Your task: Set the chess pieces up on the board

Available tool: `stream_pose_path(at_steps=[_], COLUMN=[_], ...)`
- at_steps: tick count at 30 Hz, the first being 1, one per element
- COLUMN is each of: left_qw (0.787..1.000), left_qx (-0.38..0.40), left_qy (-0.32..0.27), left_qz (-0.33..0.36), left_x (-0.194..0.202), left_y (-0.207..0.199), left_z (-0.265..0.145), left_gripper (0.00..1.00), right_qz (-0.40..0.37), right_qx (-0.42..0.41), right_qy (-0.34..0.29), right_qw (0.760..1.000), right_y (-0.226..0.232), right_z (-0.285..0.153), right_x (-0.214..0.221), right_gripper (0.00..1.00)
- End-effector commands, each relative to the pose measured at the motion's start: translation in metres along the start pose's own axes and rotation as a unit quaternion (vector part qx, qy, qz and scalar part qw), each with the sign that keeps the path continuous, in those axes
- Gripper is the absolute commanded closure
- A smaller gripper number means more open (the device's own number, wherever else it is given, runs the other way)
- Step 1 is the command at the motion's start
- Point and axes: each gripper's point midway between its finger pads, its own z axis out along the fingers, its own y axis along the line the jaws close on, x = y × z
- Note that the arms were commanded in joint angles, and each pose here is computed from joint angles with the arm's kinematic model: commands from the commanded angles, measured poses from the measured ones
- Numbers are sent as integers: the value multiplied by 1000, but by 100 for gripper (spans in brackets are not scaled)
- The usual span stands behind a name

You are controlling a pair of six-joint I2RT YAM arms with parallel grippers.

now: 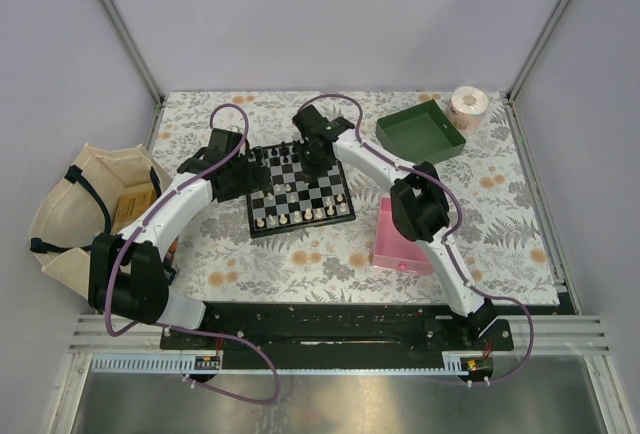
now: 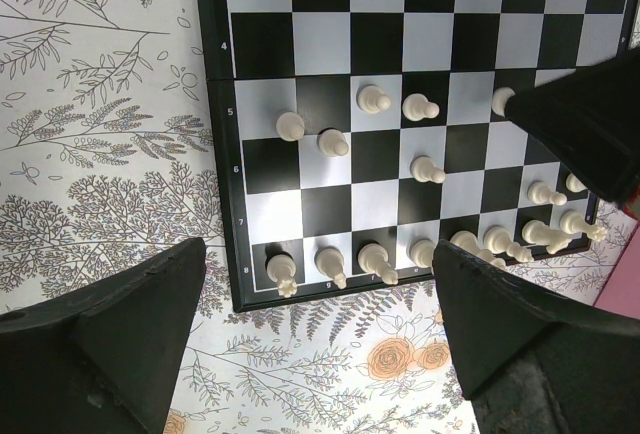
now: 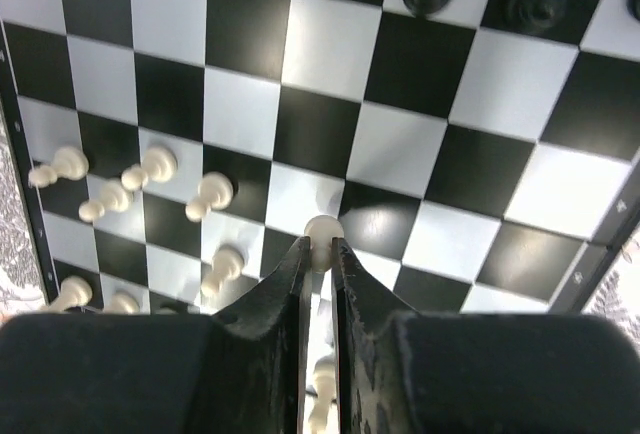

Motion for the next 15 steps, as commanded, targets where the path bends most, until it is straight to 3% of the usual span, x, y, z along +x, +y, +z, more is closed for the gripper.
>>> stream_pose_path(at_steps=[1,15], left_qw=[1000,1000], left_qx=[25,28], left_qy=[-16,-13], left_qz=[-2,-3], left_x=[-14,-12], left_y=[-12,-13], left_z=[-2,0], left_gripper=[1,1], right_qz=[-29,-40], right_qx=[-9,0], right_qy=[-34,10], right_qw=[999,999], right_y=[16,11], right_z=[-53,-55], right_x=[-8,38], right_gripper=[91,92])
